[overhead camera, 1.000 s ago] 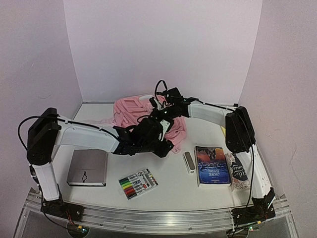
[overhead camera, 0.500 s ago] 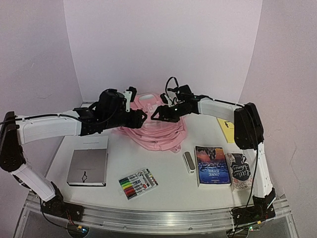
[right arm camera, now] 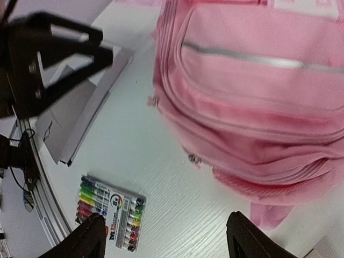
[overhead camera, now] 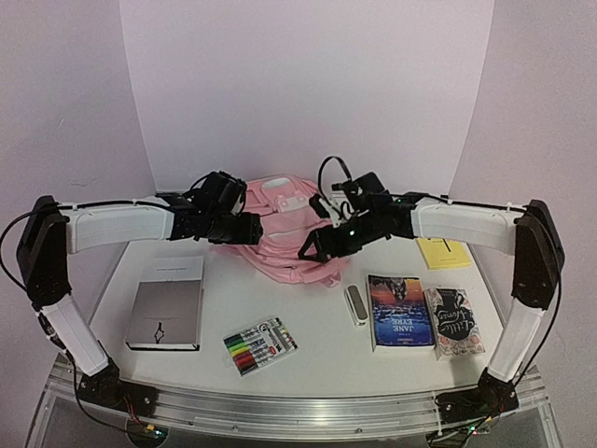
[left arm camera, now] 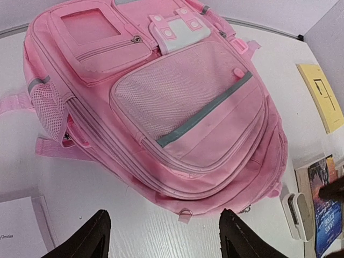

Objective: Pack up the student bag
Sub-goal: Unzip the student bag at the center of the board.

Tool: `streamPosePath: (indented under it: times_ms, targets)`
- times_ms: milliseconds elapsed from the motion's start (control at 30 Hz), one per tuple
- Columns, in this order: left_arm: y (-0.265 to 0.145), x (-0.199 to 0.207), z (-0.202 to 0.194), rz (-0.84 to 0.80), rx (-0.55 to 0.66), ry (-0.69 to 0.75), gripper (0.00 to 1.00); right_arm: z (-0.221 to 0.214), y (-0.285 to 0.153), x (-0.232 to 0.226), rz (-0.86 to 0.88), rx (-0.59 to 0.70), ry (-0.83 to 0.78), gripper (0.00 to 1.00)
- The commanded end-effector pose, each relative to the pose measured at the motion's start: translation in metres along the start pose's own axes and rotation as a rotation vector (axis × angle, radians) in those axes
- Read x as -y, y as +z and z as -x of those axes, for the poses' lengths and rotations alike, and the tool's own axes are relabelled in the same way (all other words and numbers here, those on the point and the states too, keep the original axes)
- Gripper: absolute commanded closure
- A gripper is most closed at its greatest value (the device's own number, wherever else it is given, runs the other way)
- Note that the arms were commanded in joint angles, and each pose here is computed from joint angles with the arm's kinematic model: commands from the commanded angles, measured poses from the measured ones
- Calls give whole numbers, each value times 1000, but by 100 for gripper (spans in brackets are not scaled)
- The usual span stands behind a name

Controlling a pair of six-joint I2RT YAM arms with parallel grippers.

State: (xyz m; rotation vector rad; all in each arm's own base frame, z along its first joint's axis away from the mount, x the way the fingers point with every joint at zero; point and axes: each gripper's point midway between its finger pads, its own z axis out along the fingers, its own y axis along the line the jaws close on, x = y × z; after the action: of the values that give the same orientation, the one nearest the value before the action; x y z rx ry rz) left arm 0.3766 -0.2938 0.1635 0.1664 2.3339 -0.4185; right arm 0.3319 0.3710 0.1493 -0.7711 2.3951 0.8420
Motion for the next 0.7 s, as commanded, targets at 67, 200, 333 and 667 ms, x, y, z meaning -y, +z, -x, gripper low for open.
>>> streamPosePath:
  times_ms: [67, 200, 333, 667]
  targets:
    - [24, -16, 23, 71, -38, -142, 27, -15, 23, 42, -138, -38, 38, 23]
    - [49, -48, 11, 206, -135, -273, 26, -15, 40, 74, -189, -59, 60, 22]
    - [66, -60, 7, 235, -155, -352, 27, -13, 49, 105, -229, -65, 78, 22]
    - [93, -56, -15, 129, -221, -438, 65, 3, 65, 144, -233, -62, 9, 22]
